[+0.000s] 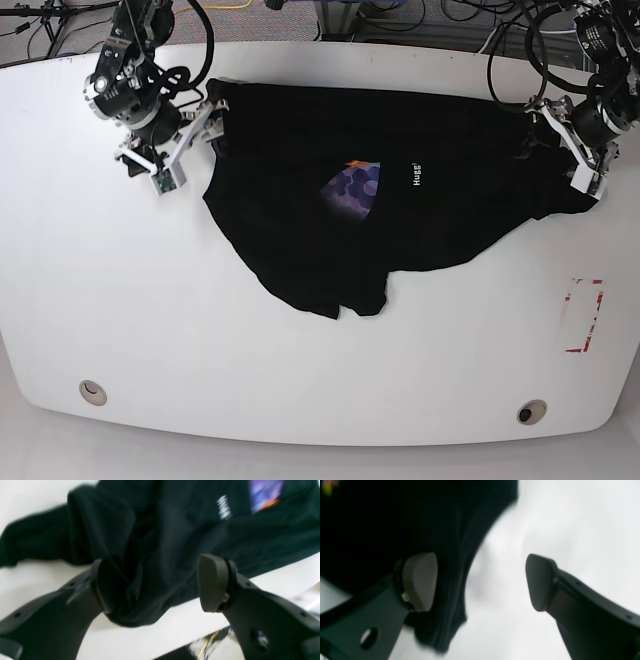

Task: Fold the T-shirt properly
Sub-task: 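Release the shirt with the left gripper and move it aside, then regrasp the shirt edge with the left gripper near the sleeve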

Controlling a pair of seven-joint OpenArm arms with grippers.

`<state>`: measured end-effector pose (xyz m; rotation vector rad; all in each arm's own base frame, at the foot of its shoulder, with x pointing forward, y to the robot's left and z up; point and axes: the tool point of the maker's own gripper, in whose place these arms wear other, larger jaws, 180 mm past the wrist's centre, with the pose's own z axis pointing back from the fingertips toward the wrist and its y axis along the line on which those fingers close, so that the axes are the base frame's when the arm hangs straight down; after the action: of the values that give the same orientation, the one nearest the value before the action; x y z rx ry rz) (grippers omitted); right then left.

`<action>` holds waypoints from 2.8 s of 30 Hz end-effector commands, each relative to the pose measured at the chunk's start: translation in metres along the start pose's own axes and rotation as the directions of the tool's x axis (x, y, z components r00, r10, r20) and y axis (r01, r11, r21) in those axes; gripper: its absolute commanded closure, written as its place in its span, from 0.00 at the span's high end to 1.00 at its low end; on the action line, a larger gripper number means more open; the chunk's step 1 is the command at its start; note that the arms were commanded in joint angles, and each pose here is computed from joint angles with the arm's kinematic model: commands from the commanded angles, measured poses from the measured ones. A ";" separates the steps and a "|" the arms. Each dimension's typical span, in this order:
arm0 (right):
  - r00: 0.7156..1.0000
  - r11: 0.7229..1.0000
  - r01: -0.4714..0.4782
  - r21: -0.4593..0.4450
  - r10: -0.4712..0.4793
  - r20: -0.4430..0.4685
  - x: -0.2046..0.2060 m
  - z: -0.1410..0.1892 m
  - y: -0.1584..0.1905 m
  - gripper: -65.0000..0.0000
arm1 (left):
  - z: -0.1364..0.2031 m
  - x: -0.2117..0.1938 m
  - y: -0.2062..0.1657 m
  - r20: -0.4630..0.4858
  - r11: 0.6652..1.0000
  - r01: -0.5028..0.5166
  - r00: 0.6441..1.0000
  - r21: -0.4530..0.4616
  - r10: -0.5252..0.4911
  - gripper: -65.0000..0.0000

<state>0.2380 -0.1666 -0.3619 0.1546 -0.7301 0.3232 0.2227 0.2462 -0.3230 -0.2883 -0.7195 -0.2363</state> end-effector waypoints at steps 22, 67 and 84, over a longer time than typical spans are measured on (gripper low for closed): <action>0.972 0.981 0.156 0.119 -0.174 0.157 0.077 -0.085 -0.035 0.81 | 0.092 0.071 0.090 0.211 0.953 -0.008 0.976 0.303 -0.059 0.67; 0.981 0.958 0.111 0.265 -0.148 0.125 0.080 -0.116 0.028 0.02 | -0.012 -0.008 0.189 0.127 0.821 -0.454 0.890 0.346 0.438 0.68; 0.982 0.957 0.115 0.268 -0.150 0.117 0.076 -0.116 0.030 0.02 | -0.059 0.004 0.165 0.082 0.870 -0.422 0.906 0.254 0.415 0.68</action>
<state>0.3420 -0.0913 -0.4110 0.4682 -0.7469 0.2768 0.3044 0.3764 -0.4016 -0.1967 -0.6642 0.3010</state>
